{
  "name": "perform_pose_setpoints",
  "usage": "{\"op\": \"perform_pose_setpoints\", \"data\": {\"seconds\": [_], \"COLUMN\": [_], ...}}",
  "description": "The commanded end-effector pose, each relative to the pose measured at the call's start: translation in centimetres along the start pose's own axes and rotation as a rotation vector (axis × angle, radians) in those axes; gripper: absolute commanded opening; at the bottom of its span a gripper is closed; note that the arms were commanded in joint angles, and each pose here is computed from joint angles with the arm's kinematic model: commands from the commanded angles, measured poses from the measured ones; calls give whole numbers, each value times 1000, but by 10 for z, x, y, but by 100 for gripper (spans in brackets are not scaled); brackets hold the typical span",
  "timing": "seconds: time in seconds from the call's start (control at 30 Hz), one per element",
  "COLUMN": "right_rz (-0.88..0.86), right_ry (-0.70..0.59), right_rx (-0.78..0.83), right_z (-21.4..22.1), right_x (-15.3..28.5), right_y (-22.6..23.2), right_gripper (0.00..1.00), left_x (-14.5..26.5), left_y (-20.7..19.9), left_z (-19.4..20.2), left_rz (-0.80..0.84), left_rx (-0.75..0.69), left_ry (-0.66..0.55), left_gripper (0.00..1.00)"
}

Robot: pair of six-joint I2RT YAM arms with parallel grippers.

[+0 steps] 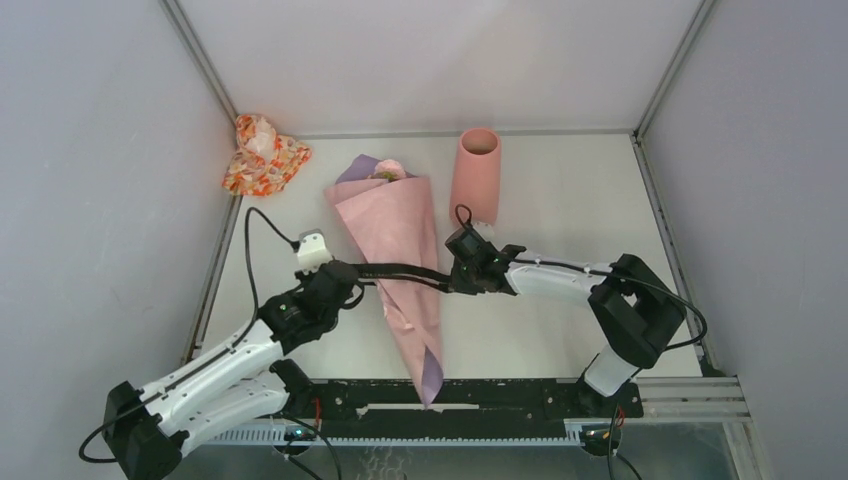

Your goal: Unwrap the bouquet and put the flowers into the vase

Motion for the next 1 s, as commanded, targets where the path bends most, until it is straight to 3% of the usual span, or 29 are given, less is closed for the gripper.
{"op": "perform_pose_setpoints", "data": {"seconds": [0.0,0.1,0.27,0.37,0.57,0.7,0.97], "right_rz": [61,77,-29,-156,-379,-416,-416], "right_ry": [-93,-113,-199,-241,-210,-180,-163], "right_rx": [-41,-41,29,119,345,446,496], "right_z": [-19,-22,-28,-25,-1,13,16], "right_x": [11,14,40,62,83,76,56], "right_y": [-14,-16,8,37,96,124,157], "right_gripper": [0,1,31,42,43,43,44], "left_x": [4,5,3,2,3,8,23], "left_y": [23,19,7,0,-10,-11,-12], "left_z": [-13,-14,-15,-14,-20,-29,-43], "left_rz": [-87,-53,19,62,122,146,228], "left_rx": [83,96,86,85,112,119,145], "left_ry": [-24,-29,-32,-36,-66,-87,-137], "left_gripper": [0,0,0,0,0,0,0]}}
Point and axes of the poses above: each gripper's point midway between its finger pads, its own x axis back along the fingers, its own y axis along the line the jaws close on, z = x × y, the point moved 3 cm from there along x, back along the fingers, and after that the axes turned 15 degrees about -x, right-handed, at the moved point
